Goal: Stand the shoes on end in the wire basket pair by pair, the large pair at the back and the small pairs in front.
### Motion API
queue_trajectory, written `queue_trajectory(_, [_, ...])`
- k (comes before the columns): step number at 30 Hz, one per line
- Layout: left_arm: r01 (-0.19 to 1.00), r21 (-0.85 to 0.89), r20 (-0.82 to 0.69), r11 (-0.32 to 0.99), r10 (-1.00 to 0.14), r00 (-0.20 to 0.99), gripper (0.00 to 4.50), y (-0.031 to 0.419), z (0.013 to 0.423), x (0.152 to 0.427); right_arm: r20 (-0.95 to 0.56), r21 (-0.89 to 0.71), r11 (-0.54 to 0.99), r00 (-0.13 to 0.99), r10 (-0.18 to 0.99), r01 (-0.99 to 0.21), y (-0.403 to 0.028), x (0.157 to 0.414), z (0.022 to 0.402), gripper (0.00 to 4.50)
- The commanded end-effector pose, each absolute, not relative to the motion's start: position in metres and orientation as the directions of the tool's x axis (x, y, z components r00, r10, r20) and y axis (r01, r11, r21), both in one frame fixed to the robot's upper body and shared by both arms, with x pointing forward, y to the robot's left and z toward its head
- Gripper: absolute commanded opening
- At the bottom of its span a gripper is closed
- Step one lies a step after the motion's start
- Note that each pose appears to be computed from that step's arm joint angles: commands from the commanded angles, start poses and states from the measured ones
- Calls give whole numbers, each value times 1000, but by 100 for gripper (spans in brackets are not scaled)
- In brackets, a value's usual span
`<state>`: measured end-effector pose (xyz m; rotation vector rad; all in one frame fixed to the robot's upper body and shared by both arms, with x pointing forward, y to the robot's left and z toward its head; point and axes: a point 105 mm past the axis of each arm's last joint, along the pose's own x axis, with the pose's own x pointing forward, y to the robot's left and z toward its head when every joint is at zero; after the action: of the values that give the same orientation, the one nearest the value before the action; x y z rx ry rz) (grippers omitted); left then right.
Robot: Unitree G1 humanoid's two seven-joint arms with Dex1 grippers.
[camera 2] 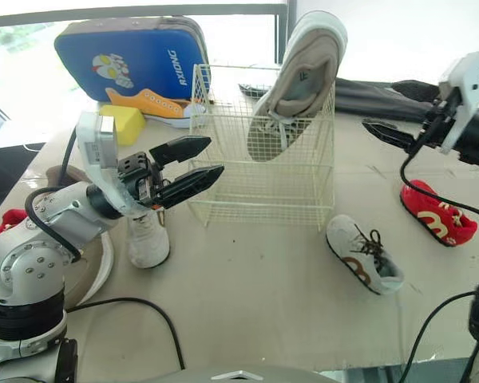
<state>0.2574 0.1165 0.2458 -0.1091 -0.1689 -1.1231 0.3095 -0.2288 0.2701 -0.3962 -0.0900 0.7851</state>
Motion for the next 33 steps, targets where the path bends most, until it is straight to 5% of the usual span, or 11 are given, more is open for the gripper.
queue_trajectory(1, [938,28,189,345,-923,334,450,105,249,244,-135,-391,574,661,738,-720,-213,268,263,446])
queue_trajectory(8, [973,-13,120,232,-965,232,450,91,228,229,-153,-239,631,671,726,-738,-186,234,227,446])
queue_trajectory(11, [983,-15,50,181,-982,181,450,87,218,222,-314,-228,647,684,659,-728,-194,224,196,446])
queue_trajectory(13, [987,-3,34,159,-987,159,450,85,216,220,-326,-248,687,727,604,-683,-207,222,193,446])
queue_trajectory(16, [986,-8,11,168,-986,168,450,88,214,223,-253,-242,654,697,671,-717,-199,213,205,446])
queue_trajectory(22, [914,-124,88,386,-913,398,450,144,228,231,-70,-280,477,513,855,-833,-151,192,223,446])
queue_trajectory(27, [747,-214,61,630,-754,654,450,214,222,222,44,-328,369,376,926,-870,-119,206,234,446])
queue_trajectory(33, [379,-176,8,908,-384,923,450,276,204,201,12,-333,251,262,965,-909,-71,250,224,446])
